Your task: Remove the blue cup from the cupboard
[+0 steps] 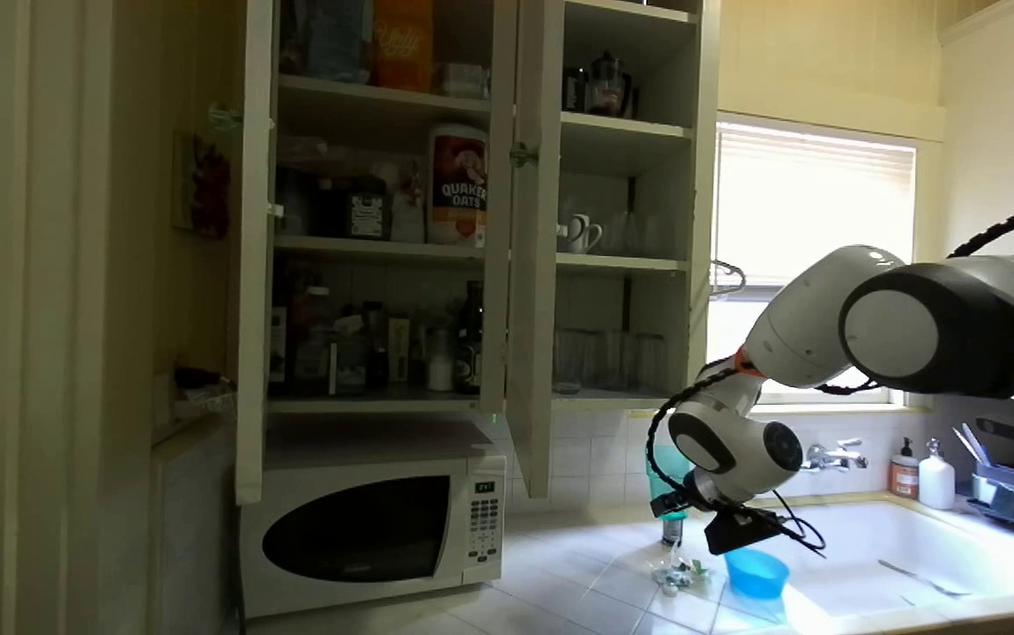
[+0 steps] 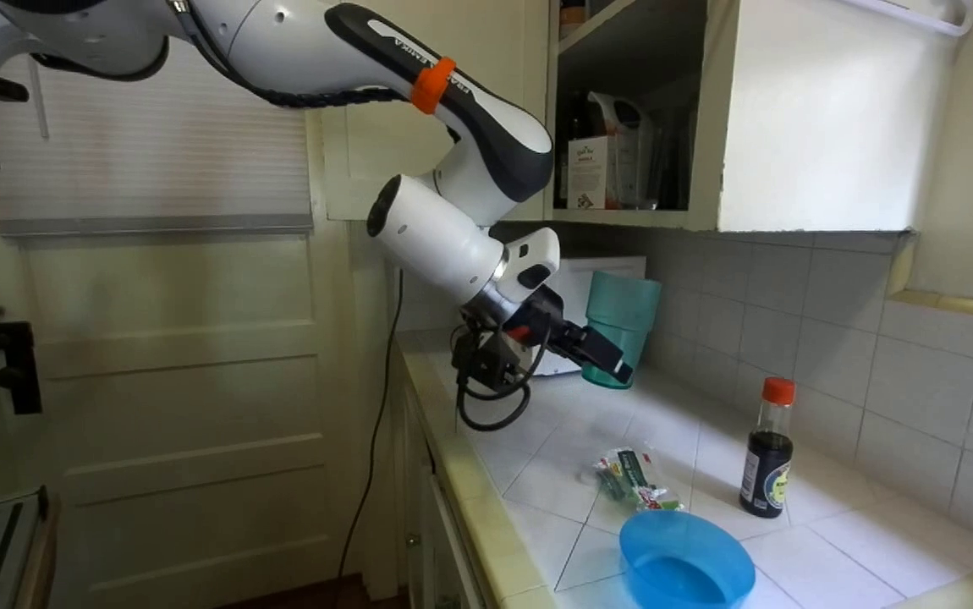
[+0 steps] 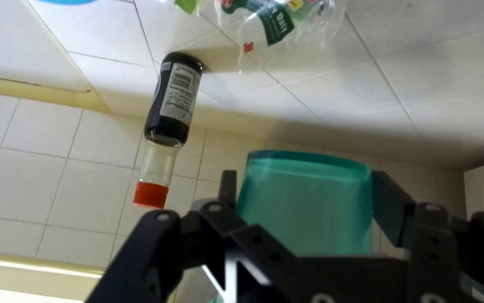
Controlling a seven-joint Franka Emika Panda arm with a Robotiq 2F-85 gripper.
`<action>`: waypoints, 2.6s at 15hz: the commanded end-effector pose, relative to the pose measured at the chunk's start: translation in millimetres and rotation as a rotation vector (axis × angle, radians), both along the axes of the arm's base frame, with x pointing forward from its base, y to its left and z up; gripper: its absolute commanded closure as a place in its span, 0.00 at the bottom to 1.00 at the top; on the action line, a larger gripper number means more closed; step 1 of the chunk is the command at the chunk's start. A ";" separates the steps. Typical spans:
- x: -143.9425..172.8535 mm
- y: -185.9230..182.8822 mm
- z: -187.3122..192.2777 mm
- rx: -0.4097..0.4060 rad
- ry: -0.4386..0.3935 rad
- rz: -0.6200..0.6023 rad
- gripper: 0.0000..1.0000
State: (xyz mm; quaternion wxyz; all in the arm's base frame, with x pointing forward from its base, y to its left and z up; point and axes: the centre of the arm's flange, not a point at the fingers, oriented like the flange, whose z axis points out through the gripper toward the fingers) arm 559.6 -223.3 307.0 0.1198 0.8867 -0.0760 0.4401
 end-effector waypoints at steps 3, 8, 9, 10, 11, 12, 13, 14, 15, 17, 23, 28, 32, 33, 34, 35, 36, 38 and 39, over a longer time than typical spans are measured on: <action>36.4 42.9 -54.1 -0.055 0.012 0.006 0.47; 49.0 67.1 -80.7 -0.074 0.029 0.026 0.47; 51.4 68.5 -85.0 -0.077 0.027 0.031 0.47; 52.4 68.8 -87.8 -0.071 0.023 0.044 0.47; 51.7 68.8 -89.2 -0.061 0.022 0.059 0.47; 50.8 67.0 -91.3 -0.050 0.011 0.069 0.47; 50.4 64.4 -92.5 -0.042 0.004 0.080 0.47; 49.7 62.4 -92.8 -0.031 -0.002 0.101 0.47; 50.7 59.1 -94.4 -0.018 -0.008 0.129 0.47; 54.3 54.6 -98.2 0.008 -0.013 0.167 0.47; 60.8 41.5 -108.5 0.045 -0.010 0.217 0.47; 66.1 31.0 -116.5 0.086 0.026 0.239 0.47; 67.2 28.0 -119.4 0.103 0.040 0.243 0.47; 67.4 27.8 -119.6 0.105 0.044 0.244 0.47; 67.5 27.8 -120.0 0.107 0.047 0.244 0.47; 67.7 27.7 -120.1 0.110 0.050 0.245 0.47; 67.9 27.7 -120.2 0.115 0.053 0.245 0.47; 68.8 27.8 -120.8 0.120 0.062 0.247 0.47; 69.0 28.2 -120.7 0.121 0.066 0.247 0.47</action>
